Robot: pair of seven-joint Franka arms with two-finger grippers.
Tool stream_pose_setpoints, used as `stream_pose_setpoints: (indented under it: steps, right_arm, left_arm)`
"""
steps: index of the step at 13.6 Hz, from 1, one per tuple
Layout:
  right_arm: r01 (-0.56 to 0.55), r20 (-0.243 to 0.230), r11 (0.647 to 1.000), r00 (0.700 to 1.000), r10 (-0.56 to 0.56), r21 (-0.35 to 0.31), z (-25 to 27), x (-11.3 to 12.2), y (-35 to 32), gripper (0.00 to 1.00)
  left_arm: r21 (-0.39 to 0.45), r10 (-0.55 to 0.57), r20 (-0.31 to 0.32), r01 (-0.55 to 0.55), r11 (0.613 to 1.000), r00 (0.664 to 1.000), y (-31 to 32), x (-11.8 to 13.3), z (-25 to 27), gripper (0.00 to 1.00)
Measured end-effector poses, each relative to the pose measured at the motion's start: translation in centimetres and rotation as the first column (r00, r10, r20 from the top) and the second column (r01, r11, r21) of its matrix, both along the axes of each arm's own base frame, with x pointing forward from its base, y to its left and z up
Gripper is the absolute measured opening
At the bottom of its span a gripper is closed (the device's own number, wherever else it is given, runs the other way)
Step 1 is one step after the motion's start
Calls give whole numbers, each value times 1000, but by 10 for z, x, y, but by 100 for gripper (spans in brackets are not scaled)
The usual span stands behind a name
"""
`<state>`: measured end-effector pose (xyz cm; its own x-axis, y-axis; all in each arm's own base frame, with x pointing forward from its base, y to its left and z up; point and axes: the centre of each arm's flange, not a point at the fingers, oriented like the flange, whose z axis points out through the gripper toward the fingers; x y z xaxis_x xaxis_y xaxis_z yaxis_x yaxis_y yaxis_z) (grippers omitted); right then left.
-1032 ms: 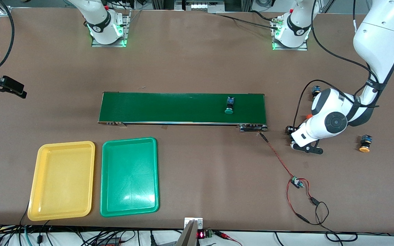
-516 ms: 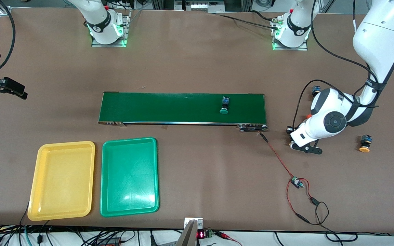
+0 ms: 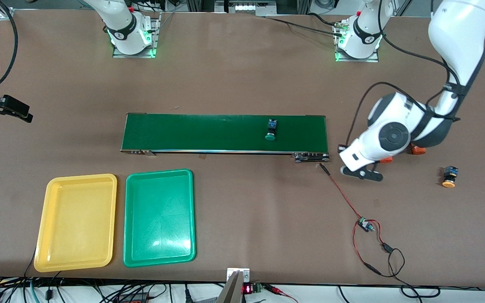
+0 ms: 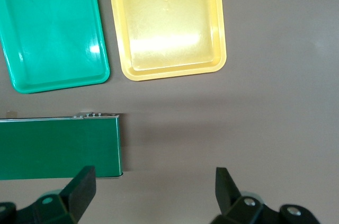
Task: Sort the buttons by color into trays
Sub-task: 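Place the yellow button on the conveyor belt with the left gripper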
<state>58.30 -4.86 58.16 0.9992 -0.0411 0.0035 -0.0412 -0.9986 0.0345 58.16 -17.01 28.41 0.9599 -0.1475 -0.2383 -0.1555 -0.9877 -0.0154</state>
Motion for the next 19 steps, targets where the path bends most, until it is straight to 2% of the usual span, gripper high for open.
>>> stream_pose_setpoints:
  steps: [3, 7, 12, 14, 19]
  right_arm:
    - [1, 7, 1000, 1000, -1, -1, 3, 1, -1, 100]
    - [1, -4, 1000, 1000, -1, -1, -3, 4, 0, 100]
    - [1, -13, 1000, 1000, -1, -3, -11, 8, 0, 100]
    - [0, -1, 1000, 1000, 0, -5, -13, 11, 0, 100]
    - [0, -2, 1000, 1000, 0, -6, -17, 14, 0, 100]
  left_arm:
    - [-50, 22, -45, -25, 998, 999, -36, -19, 21, 33]
    - [-45, 24, -83, -28, 999, 996, -53, -43, 5, 33]
    - [-75, 48, -70, -53, 996, 996, -72, -68, -22, 33]
    - [-78, 53, -65, -58, 995, 996, -72, -68, -21, 48]
    - [-105, 60, -38, -63, 992, 998, -74, -55, 21, 99]
